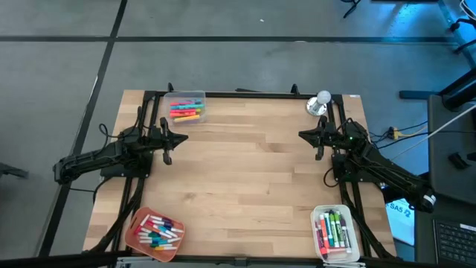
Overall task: Pick & Place Markers
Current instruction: Return to Home Position
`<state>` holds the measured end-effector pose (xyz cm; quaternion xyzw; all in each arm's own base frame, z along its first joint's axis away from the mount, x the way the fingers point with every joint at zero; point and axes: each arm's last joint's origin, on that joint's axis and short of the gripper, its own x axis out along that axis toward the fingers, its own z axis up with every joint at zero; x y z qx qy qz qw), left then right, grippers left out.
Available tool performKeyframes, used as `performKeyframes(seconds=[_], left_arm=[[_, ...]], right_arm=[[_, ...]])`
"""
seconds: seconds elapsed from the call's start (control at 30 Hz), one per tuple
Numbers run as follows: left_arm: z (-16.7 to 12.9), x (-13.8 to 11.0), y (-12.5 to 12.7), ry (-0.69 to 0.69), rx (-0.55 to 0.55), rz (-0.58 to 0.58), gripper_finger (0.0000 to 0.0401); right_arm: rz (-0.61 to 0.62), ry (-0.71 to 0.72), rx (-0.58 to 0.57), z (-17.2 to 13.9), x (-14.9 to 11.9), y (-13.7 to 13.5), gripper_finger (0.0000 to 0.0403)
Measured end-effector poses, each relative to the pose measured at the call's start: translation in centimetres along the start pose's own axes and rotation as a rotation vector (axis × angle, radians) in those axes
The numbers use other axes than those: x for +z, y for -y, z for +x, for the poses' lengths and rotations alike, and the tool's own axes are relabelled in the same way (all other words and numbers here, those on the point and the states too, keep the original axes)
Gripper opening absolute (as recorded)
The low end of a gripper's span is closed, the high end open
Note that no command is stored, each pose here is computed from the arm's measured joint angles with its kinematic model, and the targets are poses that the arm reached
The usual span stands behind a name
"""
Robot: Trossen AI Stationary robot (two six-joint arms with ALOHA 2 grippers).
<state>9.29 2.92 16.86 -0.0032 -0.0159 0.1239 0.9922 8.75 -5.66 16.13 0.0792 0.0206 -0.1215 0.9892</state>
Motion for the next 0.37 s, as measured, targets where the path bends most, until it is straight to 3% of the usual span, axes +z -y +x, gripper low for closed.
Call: performKeyframes(seconds=[0.37], left_arm=[[0.00, 0.00, 0.00, 0.000, 0.000, 0.000, 0.0007]], right_arm=[[0.000, 0.000, 0.000, 0.00, 0.00, 0.00, 0.0039]])
